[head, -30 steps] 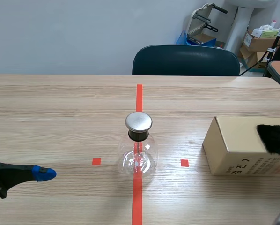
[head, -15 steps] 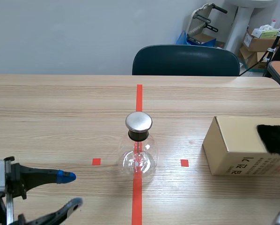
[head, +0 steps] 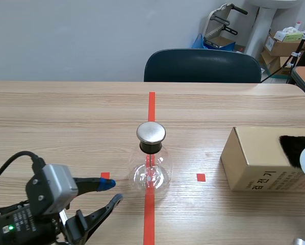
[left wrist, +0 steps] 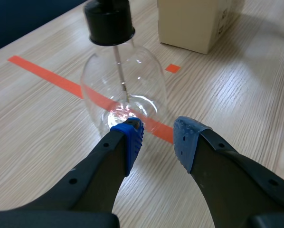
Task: Do the electroscope experiment
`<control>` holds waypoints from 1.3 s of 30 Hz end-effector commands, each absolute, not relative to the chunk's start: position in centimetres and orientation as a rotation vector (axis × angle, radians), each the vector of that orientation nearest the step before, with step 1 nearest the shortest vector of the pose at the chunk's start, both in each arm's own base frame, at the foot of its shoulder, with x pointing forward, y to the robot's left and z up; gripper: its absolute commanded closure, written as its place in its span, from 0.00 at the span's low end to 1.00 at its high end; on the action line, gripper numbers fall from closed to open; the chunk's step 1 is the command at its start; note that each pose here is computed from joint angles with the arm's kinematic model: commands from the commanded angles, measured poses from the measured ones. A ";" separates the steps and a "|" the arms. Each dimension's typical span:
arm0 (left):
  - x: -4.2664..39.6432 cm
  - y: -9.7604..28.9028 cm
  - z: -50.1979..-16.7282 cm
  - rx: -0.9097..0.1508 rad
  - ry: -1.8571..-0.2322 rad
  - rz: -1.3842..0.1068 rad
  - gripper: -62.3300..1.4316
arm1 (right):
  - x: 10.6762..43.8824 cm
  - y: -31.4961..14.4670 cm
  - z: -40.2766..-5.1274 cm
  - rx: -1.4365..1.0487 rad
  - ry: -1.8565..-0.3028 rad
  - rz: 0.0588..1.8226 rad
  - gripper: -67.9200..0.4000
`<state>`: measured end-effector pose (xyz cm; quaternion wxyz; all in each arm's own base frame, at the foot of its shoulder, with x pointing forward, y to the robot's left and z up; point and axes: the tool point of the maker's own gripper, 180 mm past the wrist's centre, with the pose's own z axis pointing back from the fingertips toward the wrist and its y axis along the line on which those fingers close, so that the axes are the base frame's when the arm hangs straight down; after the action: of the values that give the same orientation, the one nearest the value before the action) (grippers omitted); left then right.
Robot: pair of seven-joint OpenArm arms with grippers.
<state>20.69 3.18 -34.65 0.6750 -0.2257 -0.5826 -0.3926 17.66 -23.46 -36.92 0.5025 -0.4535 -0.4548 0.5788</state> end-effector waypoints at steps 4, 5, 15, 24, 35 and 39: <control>22.1 3.7 -35.7 -0.458 -1.318 -0.837 0.78 | 19.3 -23.7 -33.6 -1.225 -1.161 1.406 0.98; 22.5 3.9 -36.0 -0.439 -1.321 -0.830 0.81 | 19.6 -23.6 -33.0 -1.243 -1.173 1.391 0.98; 25.5 5.2 -37.7 -0.337 -1.326 -0.796 0.82 | 23.4 -20.5 -26.9 -1.376 -1.321 1.266 0.98; 26.7 5.2 -37.6 -0.312 -1.350 -0.768 0.82 | 24.9 -15.6 -24.8 -1.390 -1.411 1.222 0.98; 26.7 4.1 -37.4 -0.331 -1.362 -0.755 0.82 | 25.0 -10.8 -25.1 -1.365 -1.443 1.233 0.98; 26.7 4.1 -37.4 -0.333 -1.363 -0.754 0.82 | 25.0 -10.0 -25.1 -1.345 -1.448 1.186 0.98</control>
<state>26.32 4.55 -38.36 0.7098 -0.1439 -0.5974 -0.3443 25.10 -9.66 -26.50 0.4277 -0.5155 -0.5608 0.4867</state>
